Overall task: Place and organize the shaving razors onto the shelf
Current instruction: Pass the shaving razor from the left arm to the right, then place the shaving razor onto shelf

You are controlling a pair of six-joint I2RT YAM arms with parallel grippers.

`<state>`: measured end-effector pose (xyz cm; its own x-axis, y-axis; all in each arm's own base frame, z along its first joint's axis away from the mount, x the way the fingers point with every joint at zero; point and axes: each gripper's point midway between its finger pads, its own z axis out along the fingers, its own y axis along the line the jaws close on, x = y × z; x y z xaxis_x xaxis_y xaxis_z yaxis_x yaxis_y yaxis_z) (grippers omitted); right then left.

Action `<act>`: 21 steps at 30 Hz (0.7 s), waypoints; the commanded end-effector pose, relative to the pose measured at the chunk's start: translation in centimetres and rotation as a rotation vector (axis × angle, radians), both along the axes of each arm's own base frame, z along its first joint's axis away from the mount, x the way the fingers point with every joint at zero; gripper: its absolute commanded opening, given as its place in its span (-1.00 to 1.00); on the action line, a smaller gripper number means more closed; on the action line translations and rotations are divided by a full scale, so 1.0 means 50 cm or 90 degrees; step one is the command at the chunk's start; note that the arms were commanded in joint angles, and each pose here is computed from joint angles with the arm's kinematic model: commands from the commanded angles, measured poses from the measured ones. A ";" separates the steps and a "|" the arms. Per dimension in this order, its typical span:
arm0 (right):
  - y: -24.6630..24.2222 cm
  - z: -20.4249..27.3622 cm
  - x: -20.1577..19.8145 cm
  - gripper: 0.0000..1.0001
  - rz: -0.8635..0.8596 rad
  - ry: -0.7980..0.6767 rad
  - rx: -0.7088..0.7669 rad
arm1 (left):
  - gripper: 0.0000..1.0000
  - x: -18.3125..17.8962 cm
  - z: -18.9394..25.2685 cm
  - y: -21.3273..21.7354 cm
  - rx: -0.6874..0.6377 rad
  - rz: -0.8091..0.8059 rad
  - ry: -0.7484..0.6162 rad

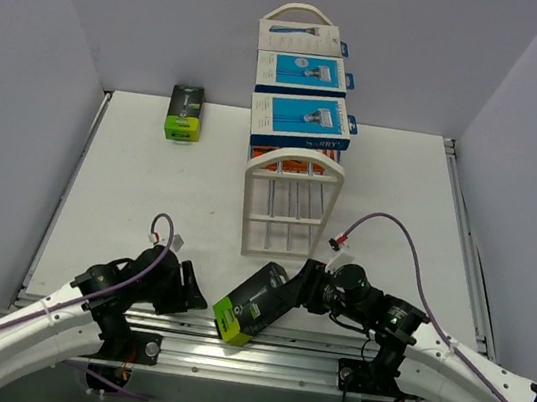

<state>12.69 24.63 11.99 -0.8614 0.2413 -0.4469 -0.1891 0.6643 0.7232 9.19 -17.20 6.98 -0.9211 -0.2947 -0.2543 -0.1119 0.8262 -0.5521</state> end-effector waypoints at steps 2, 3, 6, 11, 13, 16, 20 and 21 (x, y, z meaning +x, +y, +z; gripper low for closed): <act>-0.066 -0.009 0.004 -1.00 -0.031 -0.011 -0.109 | 0.29 0.054 0.055 -0.026 -0.017 -0.026 -0.065; -0.077 -0.008 0.000 -1.00 -0.034 -0.008 -0.118 | 0.31 0.062 0.067 -0.031 -0.023 -0.029 -0.069; -0.105 0.009 0.011 -1.00 -0.073 -0.021 -0.140 | 0.39 0.085 0.089 -0.037 -0.033 -0.041 -0.075; -0.150 0.038 0.028 -1.00 -0.127 -0.041 -0.193 | 0.59 0.136 0.136 -0.031 -0.040 -0.056 -0.111; -0.172 0.055 0.037 -1.00 -0.154 -0.051 -0.219 | 0.61 0.162 0.160 -0.032 -0.036 -0.067 -0.128; -0.200 0.079 0.049 -1.00 -0.194 -0.060 -0.251 | 0.61 0.205 0.200 -0.037 -0.046 -0.078 -0.138; -0.249 0.115 0.061 -1.00 -0.254 -0.075 -0.301 | 0.64 0.265 0.256 -0.030 -0.056 -0.069 -0.169; -0.255 0.125 0.064 -1.00 -0.267 -0.080 -0.303 | 0.64 0.282 0.263 -0.021 -0.056 -0.056 -0.173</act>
